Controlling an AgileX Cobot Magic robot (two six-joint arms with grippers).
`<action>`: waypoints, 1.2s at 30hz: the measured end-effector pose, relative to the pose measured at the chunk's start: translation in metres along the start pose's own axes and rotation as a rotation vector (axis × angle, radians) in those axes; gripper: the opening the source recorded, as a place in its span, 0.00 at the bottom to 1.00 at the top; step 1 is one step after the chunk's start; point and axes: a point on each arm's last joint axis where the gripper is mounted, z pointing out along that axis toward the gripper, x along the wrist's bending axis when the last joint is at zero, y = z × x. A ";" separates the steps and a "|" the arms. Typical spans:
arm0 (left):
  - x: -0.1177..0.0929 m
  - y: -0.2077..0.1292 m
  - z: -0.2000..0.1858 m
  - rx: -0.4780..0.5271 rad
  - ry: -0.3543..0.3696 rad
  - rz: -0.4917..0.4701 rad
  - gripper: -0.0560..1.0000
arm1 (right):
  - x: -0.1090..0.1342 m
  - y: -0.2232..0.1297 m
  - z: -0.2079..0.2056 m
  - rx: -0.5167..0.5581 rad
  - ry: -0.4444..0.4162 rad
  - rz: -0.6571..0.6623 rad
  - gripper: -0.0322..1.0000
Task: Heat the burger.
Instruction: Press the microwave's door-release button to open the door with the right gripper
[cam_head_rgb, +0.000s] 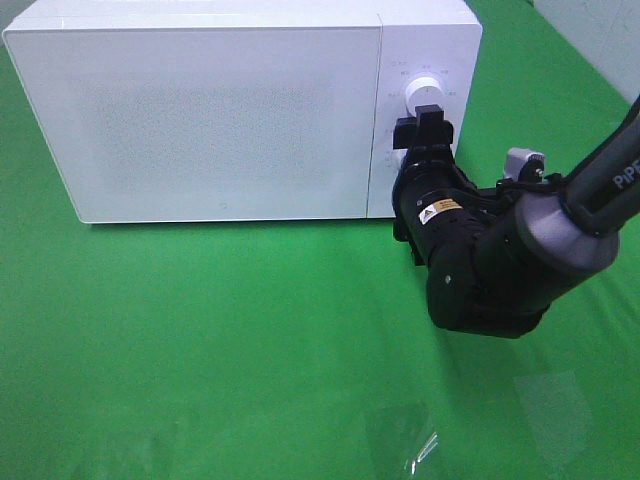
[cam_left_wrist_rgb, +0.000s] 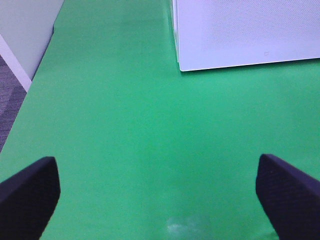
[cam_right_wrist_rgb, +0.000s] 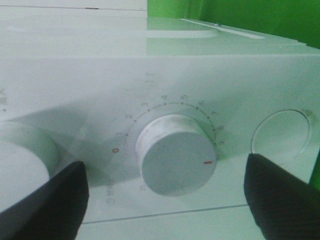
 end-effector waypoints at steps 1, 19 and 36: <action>0.000 0.000 0.000 0.000 0.000 0.000 0.99 | 0.000 0.000 0.000 0.000 0.000 0.000 0.81; 0.000 0.000 0.000 0.000 0.000 0.000 0.99 | 0.041 0.002 -0.046 0.360 -0.029 -0.706 0.77; 0.000 0.000 0.000 0.000 0.000 0.000 0.99 | 0.077 0.022 -0.085 0.714 -0.108 -1.262 0.77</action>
